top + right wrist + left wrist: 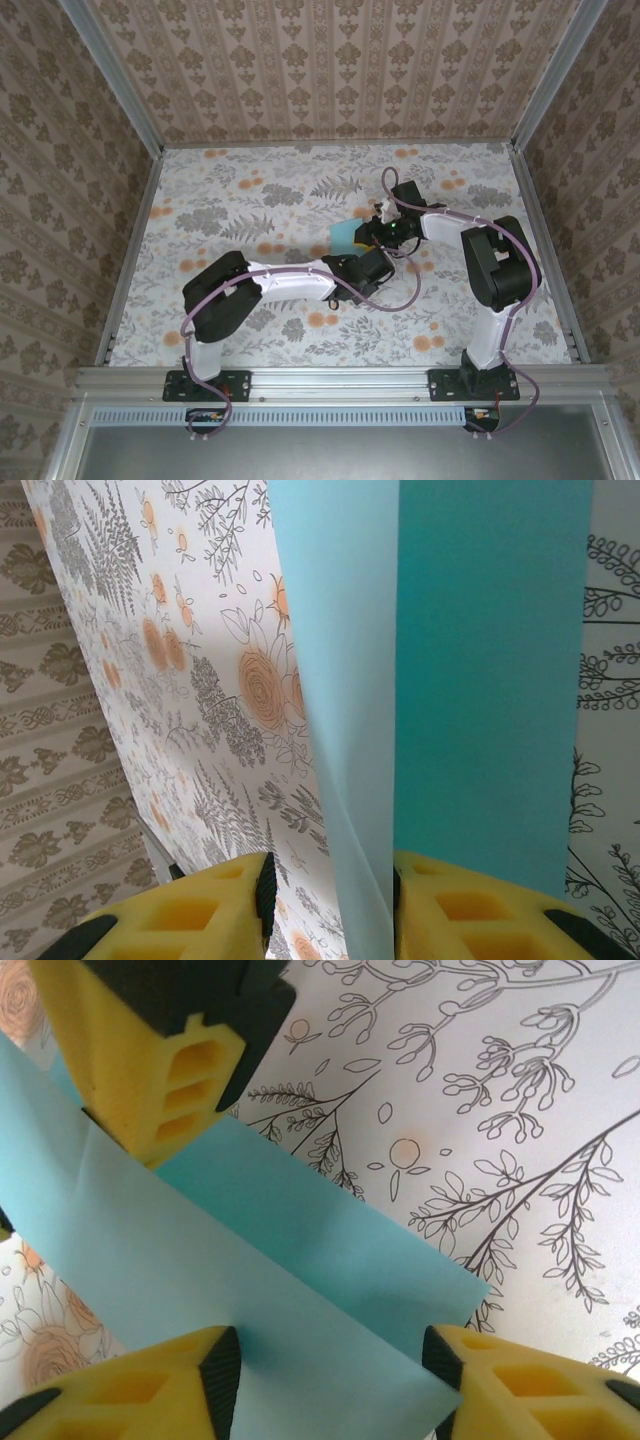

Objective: Fold a paper plane with a square sheet of paper (fold left side to right side)
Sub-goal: Fold the triangle a second time at the center of the table.

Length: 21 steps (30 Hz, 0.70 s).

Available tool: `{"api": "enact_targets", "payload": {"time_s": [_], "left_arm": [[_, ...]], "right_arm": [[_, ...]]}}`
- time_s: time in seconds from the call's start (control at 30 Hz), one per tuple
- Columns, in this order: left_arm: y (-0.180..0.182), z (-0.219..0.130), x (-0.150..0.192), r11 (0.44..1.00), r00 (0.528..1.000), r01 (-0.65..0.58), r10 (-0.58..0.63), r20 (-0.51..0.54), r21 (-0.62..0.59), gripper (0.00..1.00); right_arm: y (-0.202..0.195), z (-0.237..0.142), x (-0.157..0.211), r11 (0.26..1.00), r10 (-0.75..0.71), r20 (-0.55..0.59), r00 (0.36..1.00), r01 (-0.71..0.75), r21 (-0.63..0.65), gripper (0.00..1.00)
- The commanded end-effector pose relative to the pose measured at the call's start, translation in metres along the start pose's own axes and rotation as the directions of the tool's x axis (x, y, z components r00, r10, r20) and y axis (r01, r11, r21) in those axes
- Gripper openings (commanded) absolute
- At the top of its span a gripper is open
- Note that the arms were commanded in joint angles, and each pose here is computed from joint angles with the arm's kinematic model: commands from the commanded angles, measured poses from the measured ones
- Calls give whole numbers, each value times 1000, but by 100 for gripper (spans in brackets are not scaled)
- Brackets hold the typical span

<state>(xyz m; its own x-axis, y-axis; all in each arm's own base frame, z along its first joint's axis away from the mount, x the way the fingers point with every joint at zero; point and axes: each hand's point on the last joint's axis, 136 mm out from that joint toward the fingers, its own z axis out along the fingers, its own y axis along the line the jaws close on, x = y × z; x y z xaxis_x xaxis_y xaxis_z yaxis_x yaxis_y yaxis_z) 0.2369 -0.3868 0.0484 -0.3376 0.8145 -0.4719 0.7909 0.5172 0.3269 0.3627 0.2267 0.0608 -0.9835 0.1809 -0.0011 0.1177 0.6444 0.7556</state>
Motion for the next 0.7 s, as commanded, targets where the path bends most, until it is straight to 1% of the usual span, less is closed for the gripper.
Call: {"api": "enact_targets", "payload": {"time_s": [0.0, 0.1, 0.17, 0.33, 0.47, 0.67], "left_arm": [[0, -9, -6, 1000, 1000, 3, -4, 28, 7, 44], [1, -12, -8, 1000, 999, 14, -15, 45, 20, 31], [1, -14, -9, 999, 998, 23, -25, 54, 29, 24], [3, -16, -9, 998, 997, 45, -48, 61, 52, 14], [2, -19, -10, 994, 995, 63, -69, 66, 90, 10], [5, -25, -11, 968, 984, 148, -165, 68, 205, 8]], "right_arm": [[-6, 2, -2, 999, 11, -10, 1000, -11, 31, 35], [-7, 2, -2, 999, 11, -11, 1000, -11, 36, 35], [-8, 2, -2, 999, 12, -13, 1000, -11, 38, 35], [-8, 3, -3, 999, 7, -12, 1000, -7, 45, 35], [-9, 3, -4, 999, 2, -11, 1000, -1, 49, 36], [2, -6, -15, 999, -33, 42, 999, 32, 34, 39]]}}
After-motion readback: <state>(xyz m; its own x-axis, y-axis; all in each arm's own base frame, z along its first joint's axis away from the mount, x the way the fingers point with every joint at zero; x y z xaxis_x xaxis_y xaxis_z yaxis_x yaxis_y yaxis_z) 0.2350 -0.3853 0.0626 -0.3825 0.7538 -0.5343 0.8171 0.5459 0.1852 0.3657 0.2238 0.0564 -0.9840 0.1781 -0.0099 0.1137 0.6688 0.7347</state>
